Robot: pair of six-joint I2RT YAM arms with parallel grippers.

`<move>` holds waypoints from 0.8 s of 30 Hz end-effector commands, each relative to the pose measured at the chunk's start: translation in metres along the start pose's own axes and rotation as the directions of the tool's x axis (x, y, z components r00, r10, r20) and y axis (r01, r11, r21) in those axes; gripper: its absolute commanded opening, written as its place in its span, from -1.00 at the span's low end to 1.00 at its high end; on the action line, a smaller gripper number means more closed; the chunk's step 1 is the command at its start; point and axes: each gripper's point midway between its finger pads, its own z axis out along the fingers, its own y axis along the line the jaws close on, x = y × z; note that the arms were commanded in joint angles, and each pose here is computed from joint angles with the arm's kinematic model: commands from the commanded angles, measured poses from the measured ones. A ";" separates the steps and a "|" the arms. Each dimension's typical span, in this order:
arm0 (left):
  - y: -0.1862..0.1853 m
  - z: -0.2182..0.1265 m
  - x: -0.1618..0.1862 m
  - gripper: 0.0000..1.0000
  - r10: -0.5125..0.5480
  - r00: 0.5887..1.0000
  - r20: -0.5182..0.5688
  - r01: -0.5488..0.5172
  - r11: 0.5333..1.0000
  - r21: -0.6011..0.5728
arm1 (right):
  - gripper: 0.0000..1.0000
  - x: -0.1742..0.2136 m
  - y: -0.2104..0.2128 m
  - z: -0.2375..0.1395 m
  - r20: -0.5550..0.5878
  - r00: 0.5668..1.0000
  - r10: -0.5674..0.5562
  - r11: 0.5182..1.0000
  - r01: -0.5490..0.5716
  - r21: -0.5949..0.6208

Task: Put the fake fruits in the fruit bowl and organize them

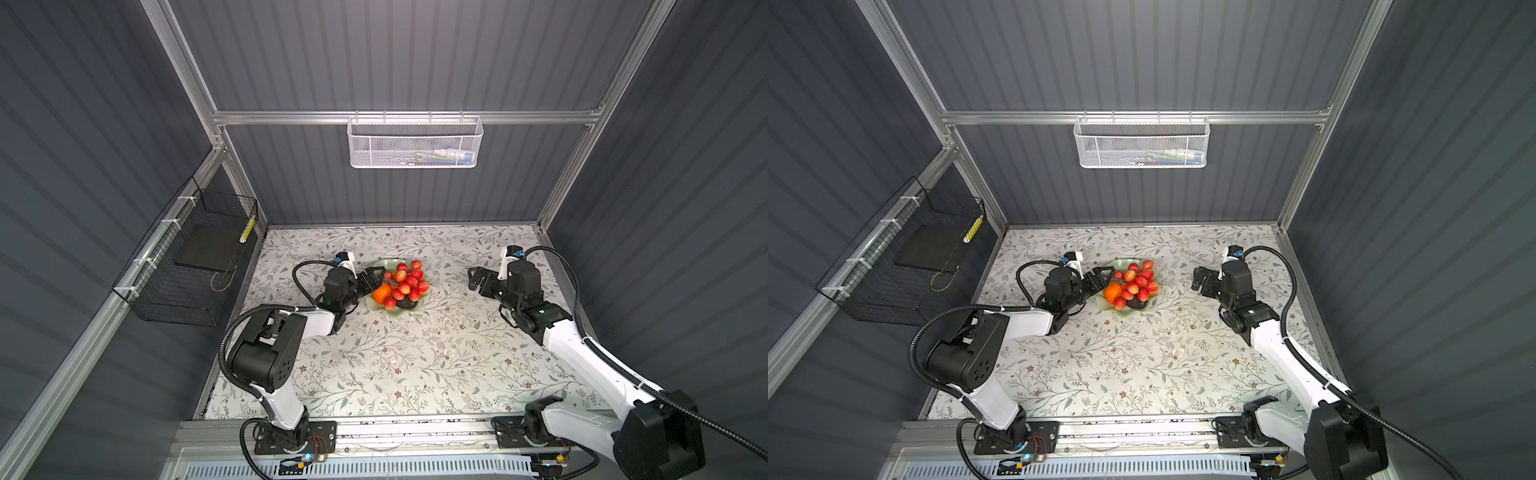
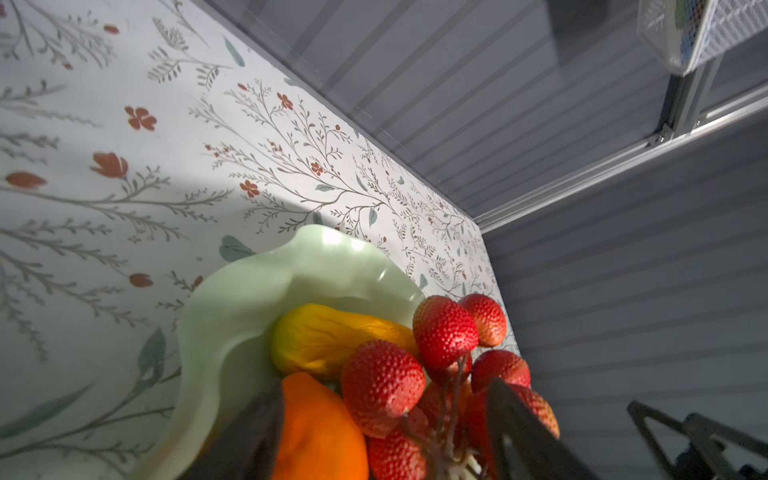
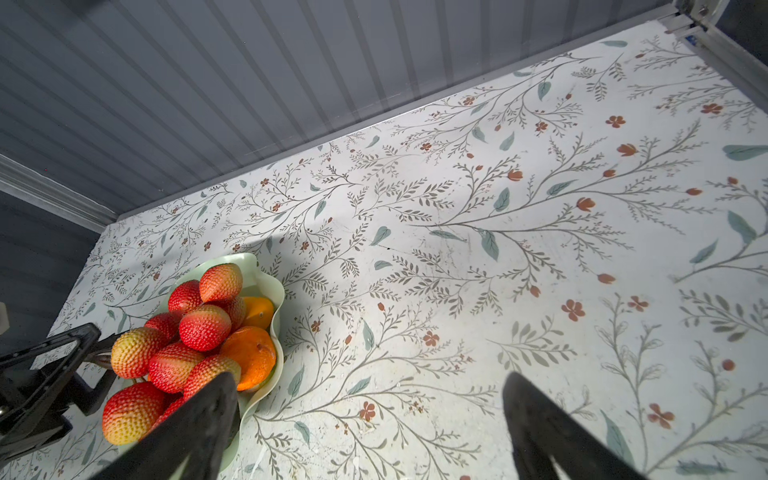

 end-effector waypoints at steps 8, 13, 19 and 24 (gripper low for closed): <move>-0.029 -0.059 -0.071 1.00 0.329 0.933 0.146 -0.295 0.931 -0.217 | 0.98 -0.024 -0.014 -0.025 0.124 0.986 -0.109 0.993 0.103 0.053; -0.003 -0.130 -0.104 0.99 0.639 0.747 0.185 -0.455 0.694 -0.559 | 0.98 -0.030 -0.048 -0.039 0.240 0.953 -0.186 0.974 0.146 0.173; 0.069 -0.181 -0.083 0.99 0.793 0.609 0.035 -0.459 0.388 -0.799 | 0.98 -0.007 -0.110 -0.030 0.265 0.931 -0.251 0.923 0.147 0.357; 0.130 -0.178 -0.065 0.99 0.728 0.686 0.016 -0.423 0.417 -0.804 | 0.98 0.006 -0.142 -0.012 0.301 0.909 -0.288 0.904 0.155 0.398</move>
